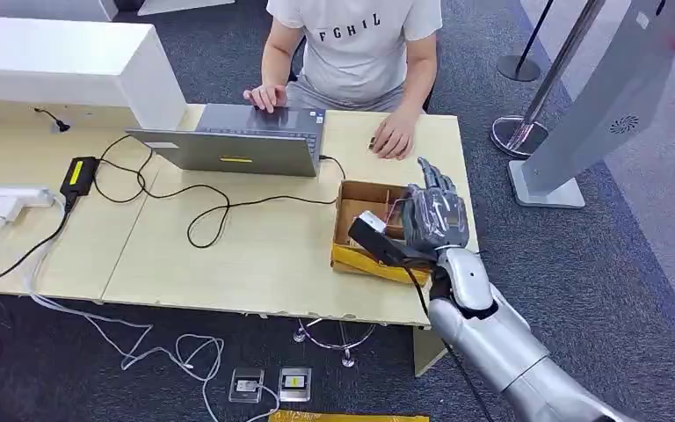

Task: Pass the card to the sensor for recognition and then transmit it.

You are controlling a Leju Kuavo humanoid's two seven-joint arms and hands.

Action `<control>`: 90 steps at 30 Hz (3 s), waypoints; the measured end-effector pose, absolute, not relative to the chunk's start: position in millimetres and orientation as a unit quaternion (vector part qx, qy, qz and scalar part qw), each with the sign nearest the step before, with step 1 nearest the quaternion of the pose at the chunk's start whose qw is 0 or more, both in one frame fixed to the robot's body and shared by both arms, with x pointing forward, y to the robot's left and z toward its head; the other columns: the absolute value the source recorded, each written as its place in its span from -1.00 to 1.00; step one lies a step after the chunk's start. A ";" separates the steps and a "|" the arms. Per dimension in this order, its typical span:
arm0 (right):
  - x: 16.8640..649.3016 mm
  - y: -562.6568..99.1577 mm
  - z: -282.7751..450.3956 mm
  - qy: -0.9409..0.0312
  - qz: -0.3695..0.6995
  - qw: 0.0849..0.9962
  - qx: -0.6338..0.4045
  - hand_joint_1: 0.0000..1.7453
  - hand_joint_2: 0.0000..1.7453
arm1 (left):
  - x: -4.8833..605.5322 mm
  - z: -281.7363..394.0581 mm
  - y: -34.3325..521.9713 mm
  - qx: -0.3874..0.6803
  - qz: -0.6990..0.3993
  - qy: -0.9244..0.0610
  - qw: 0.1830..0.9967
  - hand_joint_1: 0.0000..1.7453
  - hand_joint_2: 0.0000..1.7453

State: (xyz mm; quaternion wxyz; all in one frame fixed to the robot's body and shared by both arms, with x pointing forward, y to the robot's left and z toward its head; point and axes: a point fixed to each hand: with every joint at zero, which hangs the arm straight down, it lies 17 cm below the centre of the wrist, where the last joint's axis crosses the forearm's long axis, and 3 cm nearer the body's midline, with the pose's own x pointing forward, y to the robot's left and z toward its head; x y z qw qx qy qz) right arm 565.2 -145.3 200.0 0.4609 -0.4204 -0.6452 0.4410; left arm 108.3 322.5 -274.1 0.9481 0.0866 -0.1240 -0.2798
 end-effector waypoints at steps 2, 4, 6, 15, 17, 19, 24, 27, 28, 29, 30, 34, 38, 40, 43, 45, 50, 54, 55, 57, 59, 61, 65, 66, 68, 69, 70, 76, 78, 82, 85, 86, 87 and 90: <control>567.8 -147.1 229.9 -0.651 0.433 0.424 -0.457 1.00 1.00 | 108.6 -274.1 322.4 0.087 -0.285 -0.126 0.946 -1.00 -1.00; 567.4 -148.1 247.3 -0.659 0.422 0.409 -0.469 1.00 1.00 | 109.2 -273.9 322.0 0.086 -0.288 -0.128 0.945 -1.00 -1.00; 566.2 -148.5 258.0 -0.668 0.410 0.405 -0.470 1.00 1.00 | 109.8 -273.8 321.4 0.086 -0.289 -0.130 0.944 -1.00 -1.00; 564.7 -152.0 271.7 -0.684 0.390 0.400 -0.468 1.00 1.00 | 109.0 -273.9 320.8 0.083 -0.293 -0.130 0.944 -1.00 -1.00; 564.7 -152.8 271.7 -0.686 0.389 0.401 -0.467 1.00 1.00 | 108.9 -273.9 320.7 0.083 -0.294 -0.130 0.943 -1.00 -1.00; 565.0 -153.9 271.0 -0.686 0.388 0.402 -0.466 1.00 1.00 | 108.8 -273.9 321.2 0.083 -0.294 -0.130 0.943 -1.00 -1.00; 565.3 -154.9 269.3 -0.685 0.389 0.403 -0.465 1.00 1.00 | 108.4 -274.0 321.2 0.082 -0.295 -0.129 0.943 -1.00 -1.00; 565.7 -155.2 268.1 -0.685 0.390 0.403 -0.464 1.00 1.00 | 108.1 -274.0 320.8 0.081 -0.295 -0.129 0.943 -1.00 -1.00; 565.9 -155.4 267.6 -0.685 0.391 0.404 -0.464 1.00 1.00 | 108.1 -274.0 320.7 0.081 -0.295 -0.129 0.943 -1.00 -1.00; 565.9 -155.3 267.4 -0.685 0.391 0.403 -0.464 1.00 1.00 | 108.0 -274.0 320.8 0.081 -0.295 -0.128 0.943 -1.00 -1.00; 565.9 -154.8 267.3 -0.686 0.392 0.402 -0.463 1.00 1.00 | 108.1 -274.0 320.7 0.081 -0.295 -0.129 0.944 -1.00 -1.00; 566.4 -155.7 266.1 -0.686 0.391 0.401 -0.464 1.00 1.00 | 108.1 -274.0 320.9 0.081 -0.294 -0.129 0.944 -1.00 -1.00; 566.9 -156.2 264.5 -0.685 0.393 0.401 -0.464 1.00 1.00 | 108.3 -274.0 321.2 0.082 -0.294 -0.129 0.943 -1.00 -1.00; 567.0 -156.4 264.1 -0.685 0.393 0.401 -0.464 0.86 1.00 | 108.3 -274.0 321.0 0.082 -0.294 -0.129 0.943 -1.00 -1.00; 566.9 -156.4 264.5 -0.685 0.393 0.399 -0.466 -0.96 1.00 | 108.2 -274.0 321.2 0.082 -0.294 -0.129 0.944 -1.00 -1.00; 566.2 -156.9 267.7 -0.685 0.390 0.389 -0.477 -0.96 1.00 | 107.8 -274.1 321.4 0.082 -0.294 -0.127 0.944 -1.00 -1.00; 565.8 -156.0 268.7 -0.683 0.388 0.383 -0.485 -1.00 1.00 | 107.9 -274.1 321.4 0.082 -0.292 -0.127 0.944 -1.00 -1.00; 566.1 -155.7 267.7 -0.680 0.389 0.383 -0.489 -1.00 1.00 | 107.0 -274.3 321.7 0.082 -0.290 -0.124 0.945 -1.00 -1.00; 566.2 -154.4 267.6 -0.680 0.389 0.383 -0.489 -1.00 1.00 | 106.8 -274.4 322.0 0.083 -0.290 -0.123 0.945 -1.00 -1.00; 566.7 -153.6 267.6 -0.679 0.389 0.384 -0.489 -1.00 1.00 | 106.4 -274.5 322.3 0.083 -0.290 -0.122 0.946 -1.00 -1.00; 568.9 -157.2 266.8 -0.676 0.385 0.397 -0.487 -1.00 1.00 | 106.3 -274.5 322.2 0.083 -0.289 -0.122 0.946 -1.00 -1.00; 573.1 -166.4 261.8 -0.674 0.370 0.434 -0.469 -1.00 1.00 | 106.4 -274.5 322.3 0.083 -0.287 -0.122 0.947 -1.00 -1.00; 585.3 -208.2 243.8 -0.665 0.299 0.549 -0.409 -1.00 1.00 | 103.6 -275.0 323.3 0.080 -0.277 -0.113 0.951 -1.00 -1.00; 587.4 -222.7 238.2 -0.660 0.279 0.574 -0.396 -1.00 1.00 | 100.3 -275.5 324.1 0.078 -0.274 -0.105 0.953 -1.00 -1.00; 589.9 -254.4 225.5 -0.649 0.228 0.627 -0.364 -1.00 1.00 | 93.6 -276.5 324.6 0.073 -0.270 -0.089 0.956 -1.00 -1.00; 590.1 -269.6 219.2 -0.644 0.202 0.650 -0.348 -1.00 1.00 | 90.1 -276.9 325.9 0.073 -0.269 -0.082 0.957 -1.00 -1.00; 590.0 -280.3 216.2 -0.641 0.188 0.660 -0.342 -1.00 1.00 | 88.1 -277.2 326.6 0.073 -0.269 -0.079 0.957 -1.00 -1.00; 588.4 -331.2 207.9 -0.640 0.088 0.707 -0.290 -1.00 1.00 | 84.8 -277.5 330.2 0.076 -0.263 -0.070 0.959 -1.00 -1.00; 584.3 -353.2 197.1 -0.630 0.018 0.737 -0.243 -1.00 1.00 | 85.6 -277.5 330.5 0.077 -0.255 -0.069 0.961 -1.00 -1.00; 571.4 -412.9 184.3 -0.608 -0.043 0.756 -0.238 -1.00 1.00 | 81.5 -278.1 330.2 0.077 -0.249 -0.065 0.963 -1.00 -1.00; 555.6 -452.4 171.2 -0.592 -0.078 0.763 -0.248 -1.00 1.00 | 83.1 -278.0 332.0 0.083 -0.243 -0.067 0.964 -1.00 -1.00; 549.8 -462.0 165.0 -0.587 -0.083 0.765 -0.250 -1.00 1.00 | 83.9 -277.9 332.4 0.085 -0.241 -0.067 0.965 -1.00 -1.00; 545.0 -469.4 159.4 -0.584 -0.087 0.768 -0.247 -1.00 1.00 | 84.8 -277.8 332.7 0.086 -0.237 -0.068 0.965 -1.00 -1.00; 517.9 -484.4 117.8 -0.596 -0.103 0.776 -0.178 -1.00 -1.00 | 82.4 -278.5 328.6 0.088 -0.214 -0.058 0.971 -1.00 -1.00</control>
